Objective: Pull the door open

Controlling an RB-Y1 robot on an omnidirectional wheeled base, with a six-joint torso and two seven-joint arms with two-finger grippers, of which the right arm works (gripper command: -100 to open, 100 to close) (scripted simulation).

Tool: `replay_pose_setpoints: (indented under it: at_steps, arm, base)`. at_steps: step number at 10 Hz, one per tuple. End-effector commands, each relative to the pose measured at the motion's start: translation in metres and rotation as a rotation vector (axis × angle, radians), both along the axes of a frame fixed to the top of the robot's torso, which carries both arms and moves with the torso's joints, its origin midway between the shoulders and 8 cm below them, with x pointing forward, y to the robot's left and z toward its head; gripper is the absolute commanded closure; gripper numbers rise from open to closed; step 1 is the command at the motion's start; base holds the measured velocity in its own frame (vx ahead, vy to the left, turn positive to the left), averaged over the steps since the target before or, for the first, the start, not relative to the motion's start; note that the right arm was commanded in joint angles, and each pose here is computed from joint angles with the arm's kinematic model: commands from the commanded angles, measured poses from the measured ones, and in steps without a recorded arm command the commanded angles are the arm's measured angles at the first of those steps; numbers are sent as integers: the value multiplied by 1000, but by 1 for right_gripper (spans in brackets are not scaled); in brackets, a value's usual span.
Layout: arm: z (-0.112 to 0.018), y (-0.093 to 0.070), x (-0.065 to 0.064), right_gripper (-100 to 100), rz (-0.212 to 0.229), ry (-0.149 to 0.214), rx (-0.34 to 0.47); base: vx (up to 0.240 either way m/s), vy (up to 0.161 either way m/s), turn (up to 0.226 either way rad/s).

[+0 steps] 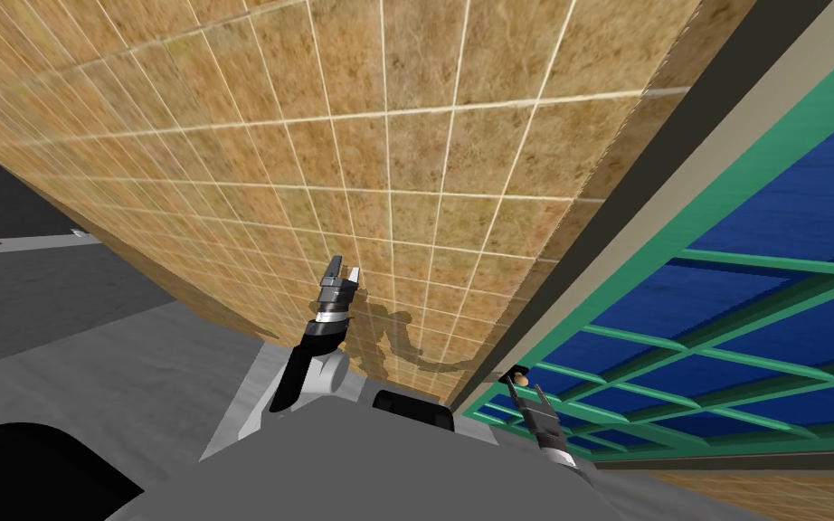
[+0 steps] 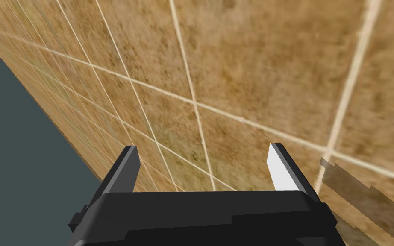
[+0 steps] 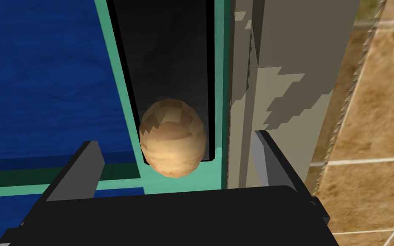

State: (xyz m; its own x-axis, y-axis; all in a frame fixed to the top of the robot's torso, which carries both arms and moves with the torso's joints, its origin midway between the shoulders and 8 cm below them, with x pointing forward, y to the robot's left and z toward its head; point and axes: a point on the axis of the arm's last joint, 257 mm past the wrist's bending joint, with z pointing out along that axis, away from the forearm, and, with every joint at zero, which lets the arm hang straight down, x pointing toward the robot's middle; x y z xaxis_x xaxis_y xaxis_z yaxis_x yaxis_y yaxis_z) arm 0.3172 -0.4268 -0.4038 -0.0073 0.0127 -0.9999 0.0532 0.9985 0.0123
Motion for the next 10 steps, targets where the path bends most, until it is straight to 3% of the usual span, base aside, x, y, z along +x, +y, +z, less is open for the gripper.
replay_pose_setpoints:
  at_steps: [1,6,10]
  arm:
    - [2,-1,3,100,0,-6,-1]
    - [2,-1,3,100,0,-6,-1]
    - [2,0,4,100,3,-11,96]
  base:
    - [-24,12,19]
    - [-6,-2,2]
    - [-9,-3,0]
